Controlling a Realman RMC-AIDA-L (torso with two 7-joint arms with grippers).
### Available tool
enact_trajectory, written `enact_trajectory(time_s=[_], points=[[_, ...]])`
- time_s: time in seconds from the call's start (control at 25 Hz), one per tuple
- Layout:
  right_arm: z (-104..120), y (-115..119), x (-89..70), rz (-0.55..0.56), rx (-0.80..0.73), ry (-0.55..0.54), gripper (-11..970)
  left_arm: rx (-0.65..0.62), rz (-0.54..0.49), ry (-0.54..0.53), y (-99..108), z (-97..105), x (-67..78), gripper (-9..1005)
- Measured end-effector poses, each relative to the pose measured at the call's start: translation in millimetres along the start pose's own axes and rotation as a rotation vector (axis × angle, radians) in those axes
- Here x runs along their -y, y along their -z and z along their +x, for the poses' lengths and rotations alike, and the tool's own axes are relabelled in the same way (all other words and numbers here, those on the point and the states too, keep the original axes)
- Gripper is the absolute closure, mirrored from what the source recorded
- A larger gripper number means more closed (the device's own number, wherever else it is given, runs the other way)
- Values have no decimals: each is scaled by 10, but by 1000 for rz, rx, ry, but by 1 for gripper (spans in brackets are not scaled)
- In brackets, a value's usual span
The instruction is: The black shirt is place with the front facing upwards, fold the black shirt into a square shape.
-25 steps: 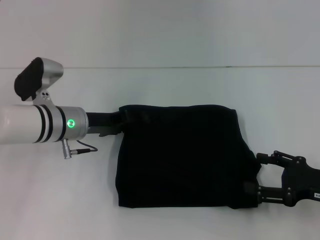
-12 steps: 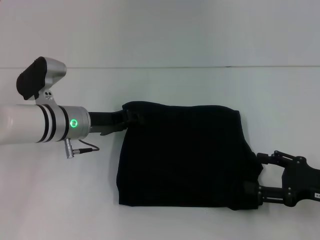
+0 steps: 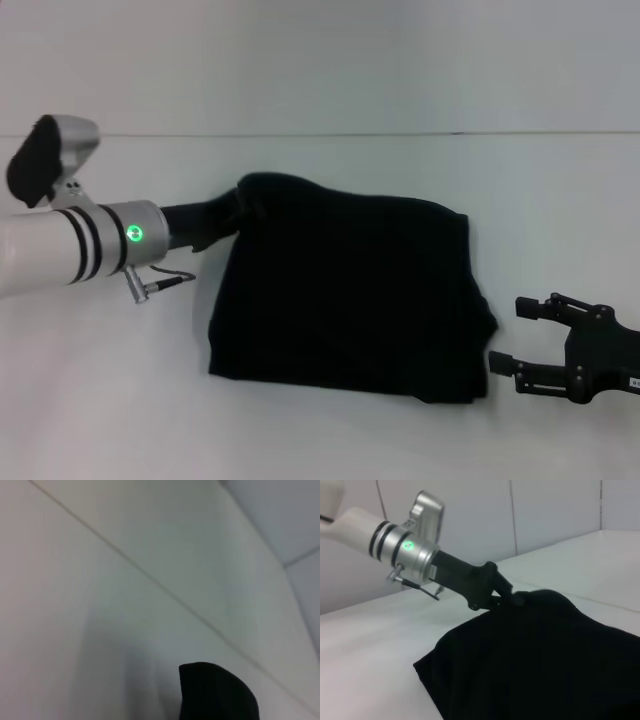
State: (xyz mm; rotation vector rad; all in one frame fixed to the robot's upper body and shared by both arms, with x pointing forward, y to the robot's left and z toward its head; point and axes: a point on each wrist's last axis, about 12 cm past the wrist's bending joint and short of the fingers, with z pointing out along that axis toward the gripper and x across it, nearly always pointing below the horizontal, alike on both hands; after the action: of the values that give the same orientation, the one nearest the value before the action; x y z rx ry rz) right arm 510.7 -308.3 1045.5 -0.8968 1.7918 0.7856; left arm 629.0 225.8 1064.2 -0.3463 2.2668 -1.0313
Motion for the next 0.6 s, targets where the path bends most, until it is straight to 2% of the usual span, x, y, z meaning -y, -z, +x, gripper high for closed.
enact_trajectory(time_s=[0.28, 0.6], points=[[-31, 23, 46, 39, 31, -4, 35, 82, 24, 103, 118, -7, -155, 922], [-39, -9, 57, 56, 38, -7, 35, 125, 66, 119, 179, 96, -229, 900]])
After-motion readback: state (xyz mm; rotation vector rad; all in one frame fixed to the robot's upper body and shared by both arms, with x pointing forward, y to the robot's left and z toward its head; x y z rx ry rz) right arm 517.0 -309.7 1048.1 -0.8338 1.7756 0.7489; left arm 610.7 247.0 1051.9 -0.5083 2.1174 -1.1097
